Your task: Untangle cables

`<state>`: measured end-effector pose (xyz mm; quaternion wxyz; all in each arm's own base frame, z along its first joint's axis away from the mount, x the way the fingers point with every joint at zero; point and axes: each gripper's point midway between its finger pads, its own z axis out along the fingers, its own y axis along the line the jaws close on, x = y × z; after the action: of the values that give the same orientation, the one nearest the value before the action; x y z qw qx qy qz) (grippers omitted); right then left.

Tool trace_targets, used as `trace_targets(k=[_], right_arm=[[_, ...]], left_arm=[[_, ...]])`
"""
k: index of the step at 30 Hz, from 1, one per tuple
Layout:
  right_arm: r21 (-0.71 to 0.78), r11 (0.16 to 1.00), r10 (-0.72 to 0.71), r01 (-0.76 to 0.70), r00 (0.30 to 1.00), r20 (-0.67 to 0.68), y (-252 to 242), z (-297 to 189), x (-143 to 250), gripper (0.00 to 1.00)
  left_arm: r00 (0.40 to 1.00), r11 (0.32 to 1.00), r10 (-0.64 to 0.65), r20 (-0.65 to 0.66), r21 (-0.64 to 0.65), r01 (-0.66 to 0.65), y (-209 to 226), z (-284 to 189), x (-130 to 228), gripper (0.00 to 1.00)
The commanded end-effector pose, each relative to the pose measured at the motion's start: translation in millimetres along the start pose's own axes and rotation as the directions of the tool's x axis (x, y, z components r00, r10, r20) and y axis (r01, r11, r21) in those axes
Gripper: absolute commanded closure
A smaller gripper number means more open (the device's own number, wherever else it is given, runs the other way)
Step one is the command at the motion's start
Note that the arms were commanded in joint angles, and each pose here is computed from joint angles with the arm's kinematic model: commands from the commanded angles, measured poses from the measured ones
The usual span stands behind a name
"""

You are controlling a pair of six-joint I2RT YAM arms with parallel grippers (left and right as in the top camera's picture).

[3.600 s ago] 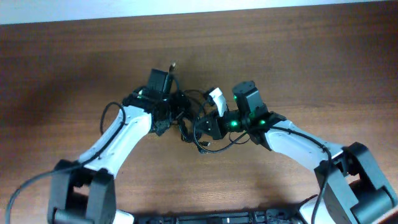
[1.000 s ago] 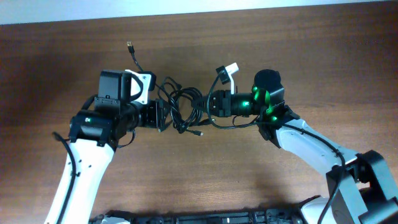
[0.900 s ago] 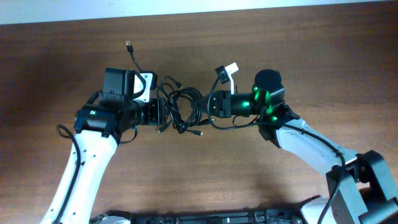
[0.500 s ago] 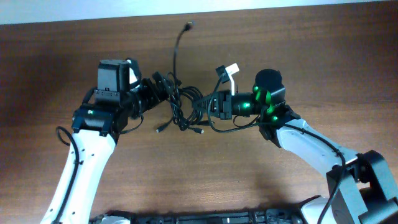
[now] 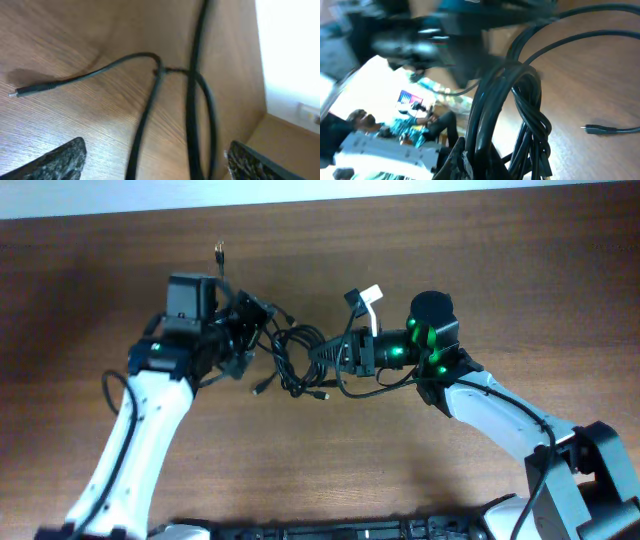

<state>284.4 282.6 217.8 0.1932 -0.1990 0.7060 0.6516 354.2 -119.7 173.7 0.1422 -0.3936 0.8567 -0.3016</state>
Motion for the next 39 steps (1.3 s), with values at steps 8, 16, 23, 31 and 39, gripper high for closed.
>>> trace_targets(k=[8, 16, 23, 31, 39], right_arm=[[-0.078, 0.964, -0.259, 0.256, 0.965, -0.043, 17.0, 0.2, 6.3, 0.96], [0.404, 0.906, 0.095, -0.128, 0.99, 0.102, -83.3, -16.7, 10.2, 0.96], [0.437, 0.817, 0.286, -0.376, 0.923, 0.258, -94.5, -12.1, 9.2, 0.96], [0.332, 0.766, 0.404, -0.55, 0.814, 0.417, -90.0, -11.7, -13.9, 0.96], [0.228, 0.675, 0.563, -0.702, 0.689, 0.455, -79.1, 7.7, -7.9, 0.96]], left_arm=[[0.998, 0.99, -0.05, 0.037, -0.133, 0.054, 29.0, 37.3, -22.1, 1.0], [0.956, 0.977, 0.203, 0.211, -0.11, -0.183, 7.6, 6.6, -49.0, 1.0], [0.88, 0.928, 0.365, 0.305, -0.194, -0.318, -11.6, 11.0, -19.3, 1.0], [0.856, 0.901, 0.429, 0.288, -0.202, -0.384, -20.5, 24.3, 5.8, 1.0], [0.849, 0.861, 0.492, 0.192, -0.253, -0.441, -8.3, 85.3, 32.6, 1.0]])
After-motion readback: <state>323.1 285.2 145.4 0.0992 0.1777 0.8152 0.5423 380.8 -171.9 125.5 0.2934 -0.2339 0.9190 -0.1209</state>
